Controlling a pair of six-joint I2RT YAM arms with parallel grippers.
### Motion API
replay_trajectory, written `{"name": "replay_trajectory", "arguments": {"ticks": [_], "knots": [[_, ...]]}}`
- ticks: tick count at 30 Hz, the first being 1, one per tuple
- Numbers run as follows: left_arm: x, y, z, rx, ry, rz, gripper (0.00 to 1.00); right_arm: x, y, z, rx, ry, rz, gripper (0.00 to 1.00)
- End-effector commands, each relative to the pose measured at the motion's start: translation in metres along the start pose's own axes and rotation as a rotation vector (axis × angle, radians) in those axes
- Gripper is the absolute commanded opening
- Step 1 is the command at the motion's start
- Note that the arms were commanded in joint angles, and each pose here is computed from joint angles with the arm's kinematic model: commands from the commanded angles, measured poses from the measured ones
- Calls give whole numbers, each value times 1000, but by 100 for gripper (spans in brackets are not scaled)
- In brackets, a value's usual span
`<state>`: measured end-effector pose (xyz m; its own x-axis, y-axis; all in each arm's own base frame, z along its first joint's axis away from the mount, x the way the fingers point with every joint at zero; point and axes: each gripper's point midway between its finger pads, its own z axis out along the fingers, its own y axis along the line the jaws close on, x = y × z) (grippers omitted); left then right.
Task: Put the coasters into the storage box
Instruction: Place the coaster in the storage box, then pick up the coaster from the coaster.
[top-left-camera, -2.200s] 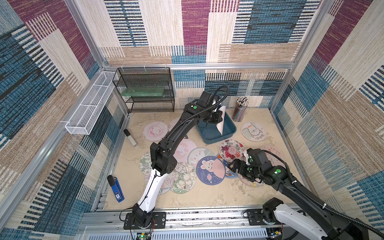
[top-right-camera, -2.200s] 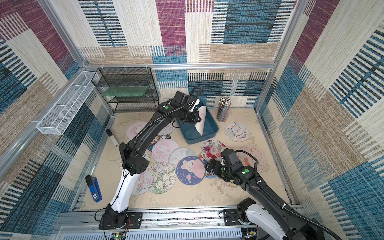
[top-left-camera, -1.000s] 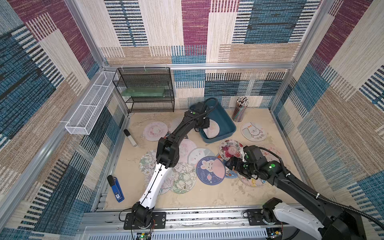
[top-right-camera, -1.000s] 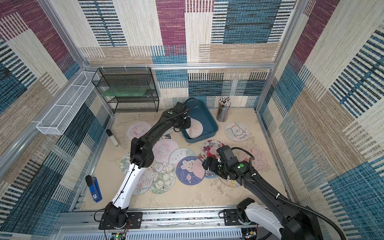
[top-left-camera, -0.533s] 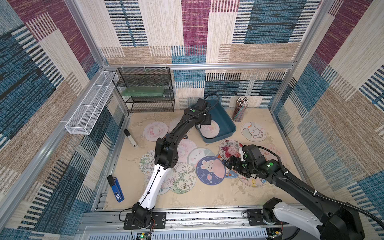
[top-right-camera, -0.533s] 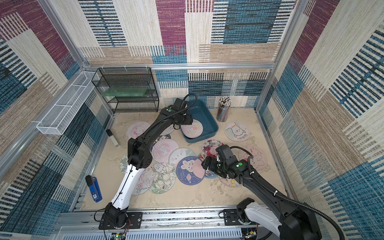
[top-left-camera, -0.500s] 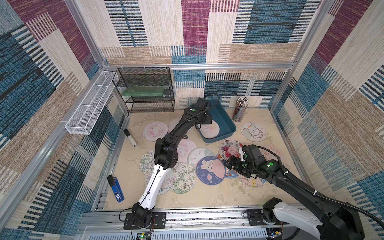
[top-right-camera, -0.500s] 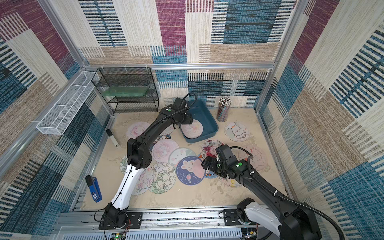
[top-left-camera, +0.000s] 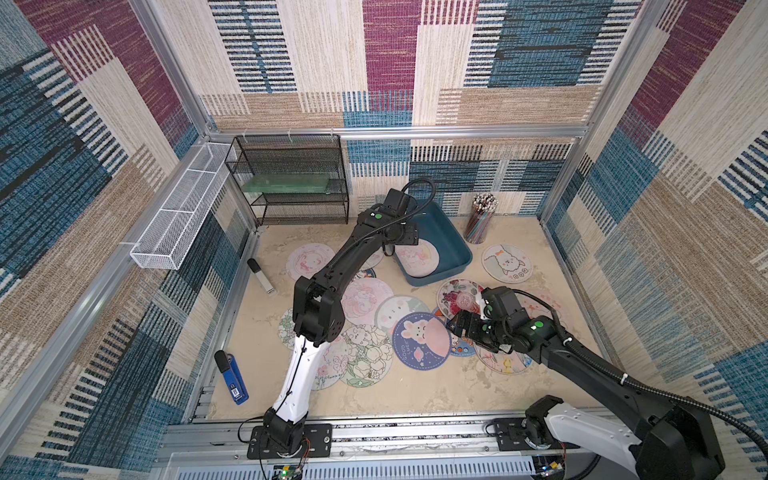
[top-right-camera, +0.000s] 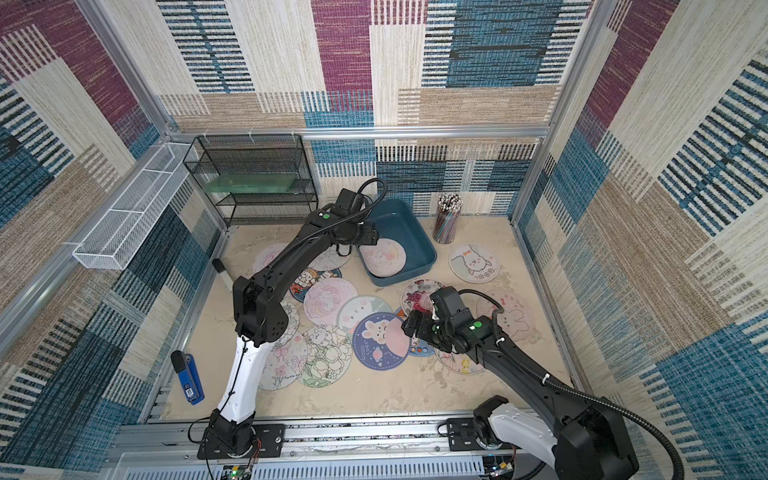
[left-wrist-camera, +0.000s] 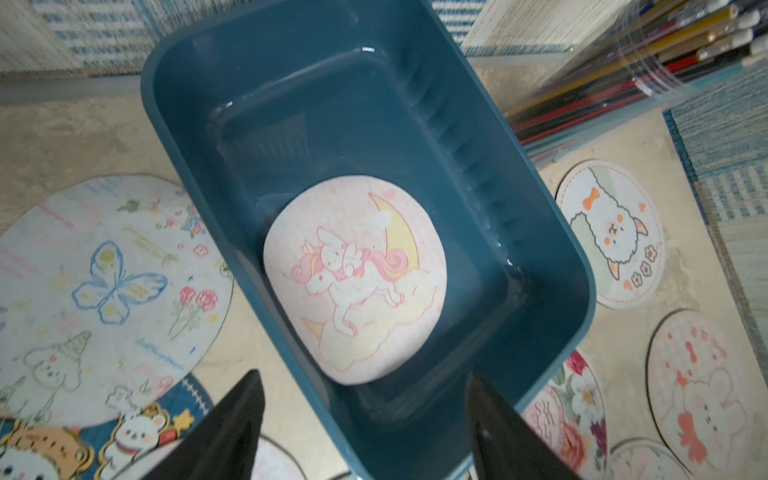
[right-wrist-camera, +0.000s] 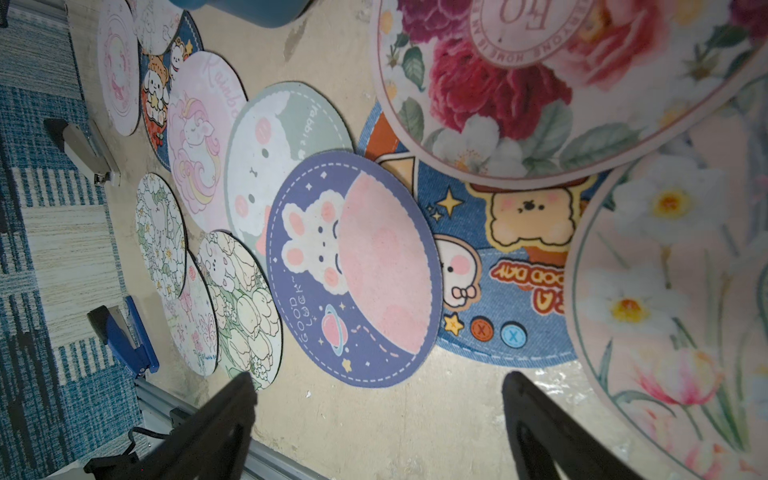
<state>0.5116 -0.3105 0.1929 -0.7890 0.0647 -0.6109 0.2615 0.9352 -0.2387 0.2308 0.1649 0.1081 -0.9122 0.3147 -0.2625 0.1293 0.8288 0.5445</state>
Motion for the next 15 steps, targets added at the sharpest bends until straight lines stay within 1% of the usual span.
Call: {"name": "replay_trajectory", "arguments": {"ticks": [1,3,8,12,15], "knots": [[2,-13,-21,85,-18,21,75,-7,8,3,-30,-7,-51,95],[14,-14,-33,116,-8,18,75,-7,9,7,-36,9,-67,95],[61,-10,-66,181,31,-15,74,1,6,17,-56,67,-119,95],[110,-3,-79,196,102,-64,73,12,6,21,-92,98,-137,95],[148,-3,-81,192,171,-56,72,20,4,23,-100,115,-144,95]]}}
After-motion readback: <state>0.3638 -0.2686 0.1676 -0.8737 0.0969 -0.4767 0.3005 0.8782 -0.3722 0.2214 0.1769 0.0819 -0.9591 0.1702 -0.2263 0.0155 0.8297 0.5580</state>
